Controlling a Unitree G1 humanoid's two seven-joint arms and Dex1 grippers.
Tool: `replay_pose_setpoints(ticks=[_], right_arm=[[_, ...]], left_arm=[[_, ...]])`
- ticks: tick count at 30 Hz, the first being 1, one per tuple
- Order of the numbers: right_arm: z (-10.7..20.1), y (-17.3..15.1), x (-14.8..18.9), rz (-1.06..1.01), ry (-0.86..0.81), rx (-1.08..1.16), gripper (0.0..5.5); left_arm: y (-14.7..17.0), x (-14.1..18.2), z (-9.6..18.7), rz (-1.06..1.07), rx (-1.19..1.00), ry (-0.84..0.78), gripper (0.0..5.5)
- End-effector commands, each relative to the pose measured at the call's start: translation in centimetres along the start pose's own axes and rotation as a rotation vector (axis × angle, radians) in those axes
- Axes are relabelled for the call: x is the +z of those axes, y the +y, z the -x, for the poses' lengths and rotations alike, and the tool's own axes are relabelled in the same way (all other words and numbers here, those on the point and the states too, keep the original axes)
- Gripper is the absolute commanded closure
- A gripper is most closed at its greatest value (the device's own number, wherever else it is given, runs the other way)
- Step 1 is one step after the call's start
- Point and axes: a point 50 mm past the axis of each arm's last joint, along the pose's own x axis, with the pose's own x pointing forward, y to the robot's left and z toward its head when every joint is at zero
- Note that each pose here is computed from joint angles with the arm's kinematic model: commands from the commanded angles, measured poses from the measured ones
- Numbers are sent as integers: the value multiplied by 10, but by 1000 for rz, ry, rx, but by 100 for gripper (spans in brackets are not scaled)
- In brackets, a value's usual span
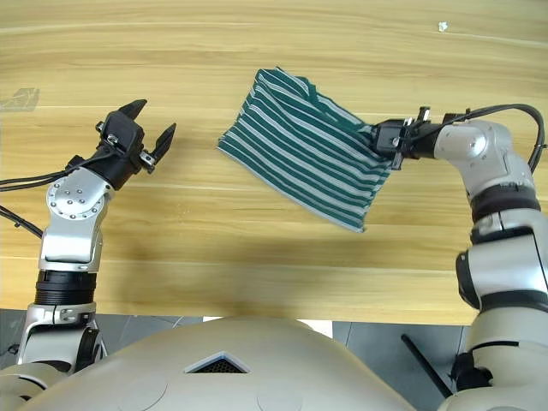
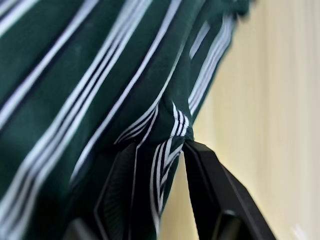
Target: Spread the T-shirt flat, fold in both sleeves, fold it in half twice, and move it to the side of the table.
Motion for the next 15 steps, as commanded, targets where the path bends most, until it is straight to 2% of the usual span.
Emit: replay_pose_setpoints(ticks=[1,5,10,13,15], right_arm=[[11,69,60,0,-278,434,375],[13,74,82,8,-352,430,375],[5,81,83,-1,-319,397,375],[-12,93,89,-15,-356,404,375],[-20,90,99,-22,-417,355,375]], left_arm=[[-4,8,10,-16,9,-9,262],[-15,6,14,-16,-33,8,262],[-27,8,17,13,-57,1,262],[-36,4,16,10,-99,18,262],[-36,4,13,7,-106,19,262]])
